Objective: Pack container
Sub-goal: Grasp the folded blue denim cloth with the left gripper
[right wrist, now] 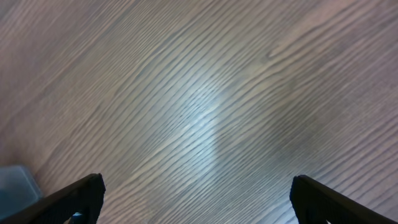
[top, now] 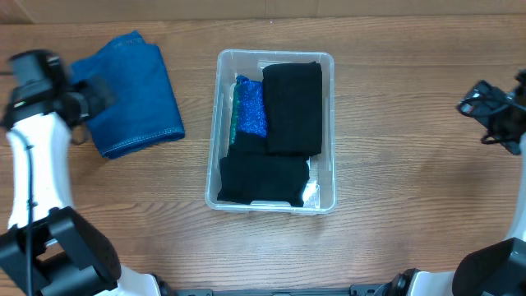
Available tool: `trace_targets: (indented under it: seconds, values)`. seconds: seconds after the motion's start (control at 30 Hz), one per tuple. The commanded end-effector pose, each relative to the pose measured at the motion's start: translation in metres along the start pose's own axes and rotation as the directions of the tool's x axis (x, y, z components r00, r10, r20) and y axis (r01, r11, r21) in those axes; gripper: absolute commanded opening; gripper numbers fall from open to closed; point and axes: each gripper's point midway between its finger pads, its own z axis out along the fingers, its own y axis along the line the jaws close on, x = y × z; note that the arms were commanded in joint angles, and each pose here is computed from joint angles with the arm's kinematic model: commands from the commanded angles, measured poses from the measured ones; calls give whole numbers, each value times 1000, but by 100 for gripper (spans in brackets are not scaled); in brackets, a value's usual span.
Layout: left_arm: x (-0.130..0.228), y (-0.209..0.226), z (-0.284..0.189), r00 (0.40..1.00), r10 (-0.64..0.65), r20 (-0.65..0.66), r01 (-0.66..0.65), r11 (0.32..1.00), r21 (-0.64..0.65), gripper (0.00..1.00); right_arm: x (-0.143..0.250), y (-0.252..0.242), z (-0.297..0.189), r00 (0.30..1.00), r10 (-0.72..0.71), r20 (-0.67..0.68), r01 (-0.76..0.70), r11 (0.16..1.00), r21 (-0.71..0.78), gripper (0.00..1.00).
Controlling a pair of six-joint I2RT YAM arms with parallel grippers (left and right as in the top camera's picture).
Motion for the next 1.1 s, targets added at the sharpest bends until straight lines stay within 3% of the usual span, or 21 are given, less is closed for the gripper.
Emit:
trace_targets:
  seconds: [0.0, 0.2, 0.3, 0.4, 0.5, 0.7, 0.83, 0.87, 1.0, 1.07]
  values:
    - [-17, 51, -3, 993, -110, 42, 112, 993, -47, 100, -4, 1, -2, 999, 34, 2, -34, 999, -38, 100]
    - [10, 65, 70, 984, -138, -112, 145, 988, 53, 100, -5, 4, -2, 1000, 26, 6, -26, 999, -44, 100]
    - [16, 47, 101, 985, -107, -139, 134, 971, 200, 100, -5, 4, -2, 1000, 26, 6, -26, 999, -44, 100]
    - [15, 40, 119, 986, -100, -132, 133, 954, 270, 100, -3, 4, -2, 1000, 23, 1, -23, 999, -42, 100]
    - [21, 19, 136, 985, -84, -149, 139, 900, 412, 100, -1, 3, -2, 1000, 24, -8, -24, 999, -39, 100]
    - [64, -14, 172, 959, -72, -274, 190, 881, 434, 99, 2, 8, -2, 1000, 1, -23, -2, 998, -69, 100]
    - [62, -42, 160, 962, -28, -271, 166, 850, 500, 8, 3, 8, -2, 1000, 1, -25, -2, 997, -73, 100]
    - [56, -46, 152, 964, -34, -263, 168, 844, 509, 4, 3, 10, -3, 1000, 0, -27, -3, 997, -81, 100]
    - [13, -64, 93, 991, -11, -135, 84, 830, 551, 4, 3, 11, -3, 1000, 0, -29, -3, 996, -87, 100]
    - [-31, -93, 8, 997, 29, 67, -63, 801, 595, 4, 3, 11, -3, 1000, 1, -29, -3, 996, -87, 100]
